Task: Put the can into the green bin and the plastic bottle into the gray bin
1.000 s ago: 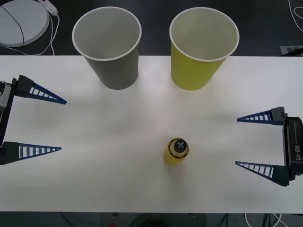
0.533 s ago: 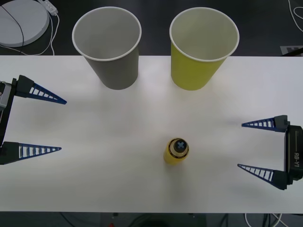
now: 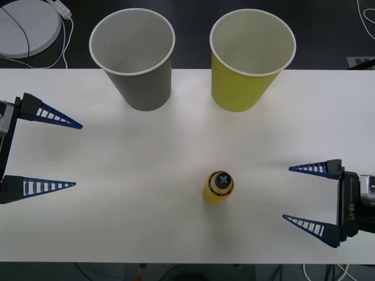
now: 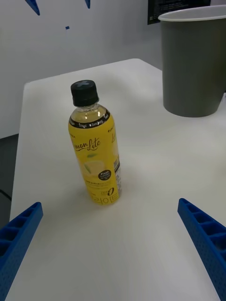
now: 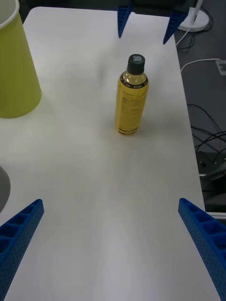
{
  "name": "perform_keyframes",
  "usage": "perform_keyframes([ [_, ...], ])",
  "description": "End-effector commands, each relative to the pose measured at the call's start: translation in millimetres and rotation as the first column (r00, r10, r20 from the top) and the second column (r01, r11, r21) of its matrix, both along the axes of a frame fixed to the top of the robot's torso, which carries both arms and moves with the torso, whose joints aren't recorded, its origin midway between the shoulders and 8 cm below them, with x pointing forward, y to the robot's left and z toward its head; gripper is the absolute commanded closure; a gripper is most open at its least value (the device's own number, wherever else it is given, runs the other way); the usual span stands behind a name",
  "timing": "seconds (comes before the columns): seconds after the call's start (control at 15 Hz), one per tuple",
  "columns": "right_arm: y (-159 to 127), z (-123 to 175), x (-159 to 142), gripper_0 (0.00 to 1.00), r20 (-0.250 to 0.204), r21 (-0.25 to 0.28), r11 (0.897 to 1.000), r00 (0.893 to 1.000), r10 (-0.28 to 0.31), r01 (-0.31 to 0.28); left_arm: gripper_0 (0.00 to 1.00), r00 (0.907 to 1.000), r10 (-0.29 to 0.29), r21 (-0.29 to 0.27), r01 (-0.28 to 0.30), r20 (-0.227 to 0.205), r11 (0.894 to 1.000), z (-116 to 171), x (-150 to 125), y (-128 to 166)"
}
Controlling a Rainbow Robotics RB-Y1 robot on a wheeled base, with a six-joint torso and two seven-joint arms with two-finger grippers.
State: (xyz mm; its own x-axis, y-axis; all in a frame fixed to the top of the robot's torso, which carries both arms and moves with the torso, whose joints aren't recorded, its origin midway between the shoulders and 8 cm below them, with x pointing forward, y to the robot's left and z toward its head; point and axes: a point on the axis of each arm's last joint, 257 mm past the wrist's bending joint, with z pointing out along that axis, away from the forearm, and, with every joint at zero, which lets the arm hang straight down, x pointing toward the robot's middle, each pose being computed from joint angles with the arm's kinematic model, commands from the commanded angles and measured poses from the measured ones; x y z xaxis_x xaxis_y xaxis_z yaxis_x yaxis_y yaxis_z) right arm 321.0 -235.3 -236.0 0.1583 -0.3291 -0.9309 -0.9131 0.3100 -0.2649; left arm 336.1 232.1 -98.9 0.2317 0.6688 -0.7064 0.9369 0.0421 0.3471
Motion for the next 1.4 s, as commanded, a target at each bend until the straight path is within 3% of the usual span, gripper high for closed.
perform_keyframes([
  [0.07, 14.6, -2.6, 0.8, 0.0, 0.007, 0.024, 1.0, 1.0, 0.011, -0.011, 0.0, 1.0, 0.0, 0.0, 0.0, 0.0, 1.0, 0.0, 0.0, 0.0],
  [0.4, 30.1, -5.5, 6.3, 0.0, 0.026, 0.042, 0.999, 1.0, 0.009, -0.01, 0.0, 1.0, 0.0, 0.0, 0.0, 0.0, 1.0, 0.0, 0.0, 0.0],
  [0.73, 45.2, -10.1, 15.5, 0.0, 0.058, 0.024, 1.0, 0.998, 0.017, -0.019, 0.0, 1.0, 0.0, 0.0, 0.0, 0.0, 1.0, 0.0, 0.0, 0.0],
  [1.4, 101.6, -22.8, 24.9, 0.0, 0.05, 0.04, 0.997, 0.997, 0.056, -0.058, 0.0, 1.0, 0.0, 0.0, 0.0, 0.0, 1.0, 0.0, 0.0, 0.0],
])
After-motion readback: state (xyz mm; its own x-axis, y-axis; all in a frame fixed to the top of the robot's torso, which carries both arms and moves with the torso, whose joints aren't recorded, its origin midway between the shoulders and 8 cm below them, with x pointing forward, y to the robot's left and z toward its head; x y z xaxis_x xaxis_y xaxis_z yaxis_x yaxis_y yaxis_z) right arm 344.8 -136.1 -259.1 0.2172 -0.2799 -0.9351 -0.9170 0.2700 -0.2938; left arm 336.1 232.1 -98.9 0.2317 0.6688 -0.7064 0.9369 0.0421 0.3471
